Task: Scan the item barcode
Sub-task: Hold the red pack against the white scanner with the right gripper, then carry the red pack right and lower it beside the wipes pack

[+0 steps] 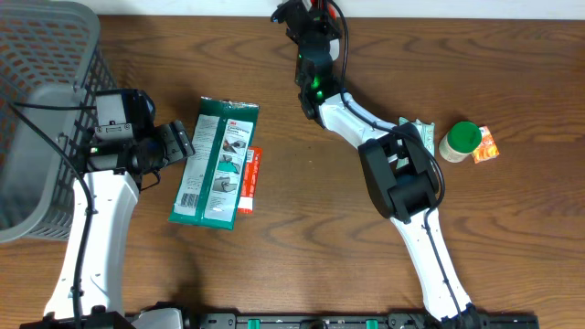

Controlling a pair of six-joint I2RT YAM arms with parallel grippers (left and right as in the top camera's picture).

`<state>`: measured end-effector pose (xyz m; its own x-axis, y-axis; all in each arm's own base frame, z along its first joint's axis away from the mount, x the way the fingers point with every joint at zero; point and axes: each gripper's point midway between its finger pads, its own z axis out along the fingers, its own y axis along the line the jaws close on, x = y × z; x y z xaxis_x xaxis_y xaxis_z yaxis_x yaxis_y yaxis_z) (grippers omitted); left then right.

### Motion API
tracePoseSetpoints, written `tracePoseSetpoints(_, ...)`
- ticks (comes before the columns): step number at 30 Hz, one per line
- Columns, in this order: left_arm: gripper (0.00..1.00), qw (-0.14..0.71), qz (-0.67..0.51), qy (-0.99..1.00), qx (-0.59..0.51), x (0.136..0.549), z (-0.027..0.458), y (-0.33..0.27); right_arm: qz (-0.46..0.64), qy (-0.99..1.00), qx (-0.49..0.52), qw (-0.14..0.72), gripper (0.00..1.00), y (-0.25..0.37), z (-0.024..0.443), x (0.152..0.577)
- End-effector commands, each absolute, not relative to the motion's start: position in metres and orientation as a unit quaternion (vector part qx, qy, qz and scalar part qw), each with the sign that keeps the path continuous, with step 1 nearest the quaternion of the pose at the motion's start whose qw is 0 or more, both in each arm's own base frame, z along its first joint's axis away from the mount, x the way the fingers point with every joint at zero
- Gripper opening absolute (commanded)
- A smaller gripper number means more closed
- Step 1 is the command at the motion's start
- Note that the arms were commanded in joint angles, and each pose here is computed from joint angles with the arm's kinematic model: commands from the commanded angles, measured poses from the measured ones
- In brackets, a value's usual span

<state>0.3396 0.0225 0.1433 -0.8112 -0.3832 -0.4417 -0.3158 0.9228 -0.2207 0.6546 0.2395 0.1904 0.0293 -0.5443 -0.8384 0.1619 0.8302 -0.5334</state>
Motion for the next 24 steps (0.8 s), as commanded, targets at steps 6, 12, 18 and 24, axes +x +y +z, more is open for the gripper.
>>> tracePoseSetpoints(6,0.84,0.247,-0.061,0.951,-0.177,0.340,0.144,0.025,-0.249,0.669,-0.118,0.691,0.01,0.229,0.299,0.625)
tracePoseSetpoints(12,0.84,0.247,-0.061,0.951,-0.177,0.340,0.144,0.025,-0.171,0.770,-0.130,0.601,0.01,0.220,0.325,0.566)
tracePoseSetpoints(18,0.83,0.247,-0.061,0.951,-0.177,0.340,0.144,0.025,0.018,0.874,-0.241,0.422,0.01,0.222,0.296,0.467)
tracePoseSetpoints(24,0.84,0.247,-0.061,0.951,-0.177,0.340,0.144,0.025,0.147,0.933,-0.237,0.227,0.01,0.195,0.251,0.392)
